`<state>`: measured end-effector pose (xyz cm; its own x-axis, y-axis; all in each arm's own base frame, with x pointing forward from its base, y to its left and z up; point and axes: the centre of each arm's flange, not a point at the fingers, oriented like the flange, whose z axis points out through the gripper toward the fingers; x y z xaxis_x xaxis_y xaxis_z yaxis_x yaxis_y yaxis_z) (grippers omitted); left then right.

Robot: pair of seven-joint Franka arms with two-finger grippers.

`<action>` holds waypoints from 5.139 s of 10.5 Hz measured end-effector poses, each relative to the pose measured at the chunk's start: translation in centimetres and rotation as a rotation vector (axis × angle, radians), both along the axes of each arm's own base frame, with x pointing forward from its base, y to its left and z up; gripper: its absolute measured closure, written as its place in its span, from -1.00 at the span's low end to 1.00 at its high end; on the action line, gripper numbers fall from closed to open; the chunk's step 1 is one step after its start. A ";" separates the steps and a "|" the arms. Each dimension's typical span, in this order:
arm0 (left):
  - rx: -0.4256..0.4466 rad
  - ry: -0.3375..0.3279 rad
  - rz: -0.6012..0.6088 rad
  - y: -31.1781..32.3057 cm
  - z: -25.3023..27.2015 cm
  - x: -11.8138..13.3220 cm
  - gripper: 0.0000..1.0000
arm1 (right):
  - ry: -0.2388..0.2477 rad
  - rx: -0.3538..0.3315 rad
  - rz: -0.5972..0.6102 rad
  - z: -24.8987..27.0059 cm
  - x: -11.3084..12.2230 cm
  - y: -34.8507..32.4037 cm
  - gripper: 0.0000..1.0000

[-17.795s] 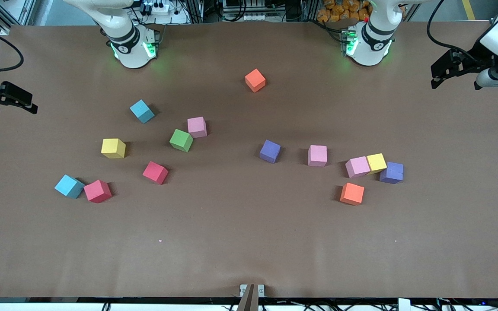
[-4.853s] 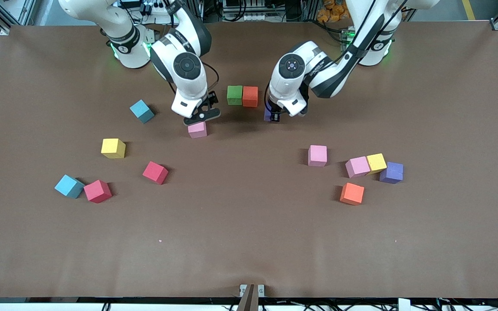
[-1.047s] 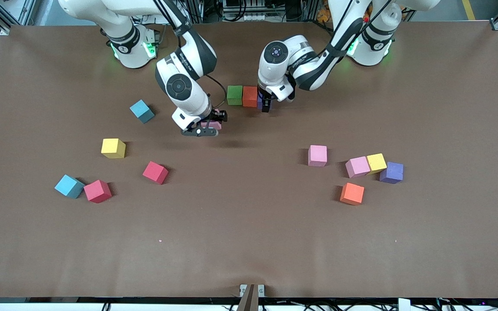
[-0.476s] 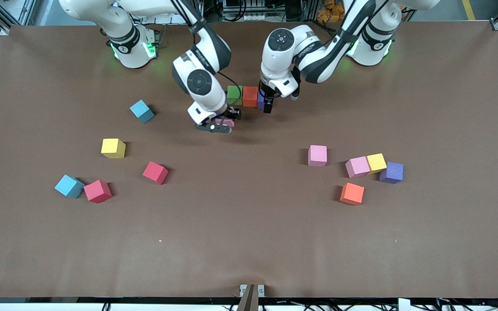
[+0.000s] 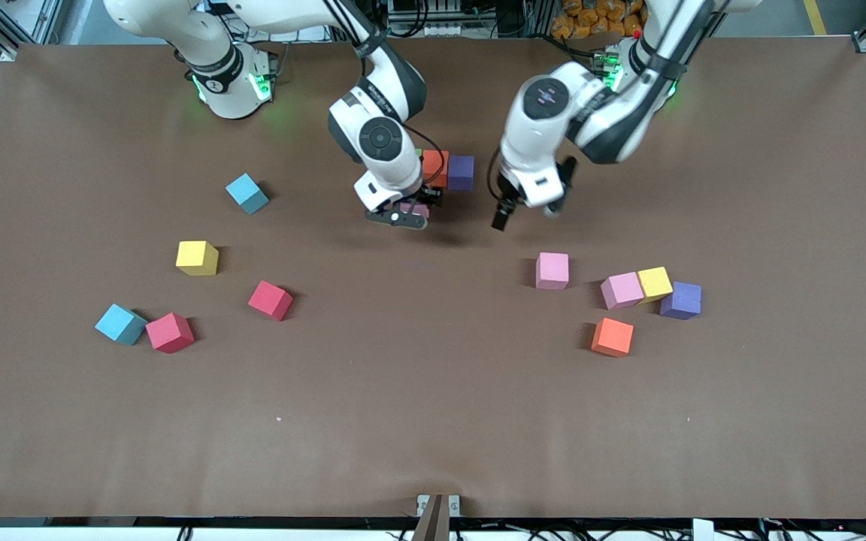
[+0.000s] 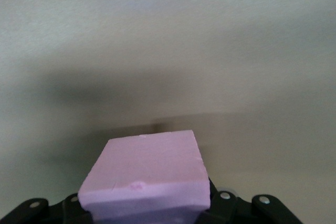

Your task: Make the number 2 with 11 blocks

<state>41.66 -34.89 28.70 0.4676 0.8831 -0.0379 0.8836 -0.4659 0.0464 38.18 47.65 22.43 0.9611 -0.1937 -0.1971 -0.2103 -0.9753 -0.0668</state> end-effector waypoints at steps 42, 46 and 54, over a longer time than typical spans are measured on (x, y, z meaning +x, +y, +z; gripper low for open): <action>0.019 0.132 -1.049 -11.0 -6.0 1.9 -0.07 | -0.220 -0.135 -0.237 0.3 21.2 -30.5 -1.00; 0.024 0.141 -1.053 -11.8 -6.5 1.1 -0.07 | -0.181 -0.138 -0.185 1.0 21.2 -32.7 -1.00; 0.032 0.172 -1.047 -13.4 -7.3 -1.3 -0.07 | -0.129 -0.099 -0.189 -0.7 19.5 -32.2 -1.00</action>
<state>40.33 -48.32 21.38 0.9861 0.0455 -0.1595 0.0352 -0.9971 -0.0670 57.67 15.44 21.71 0.9218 -0.3848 -0.0466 -0.3857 -0.9225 -0.0112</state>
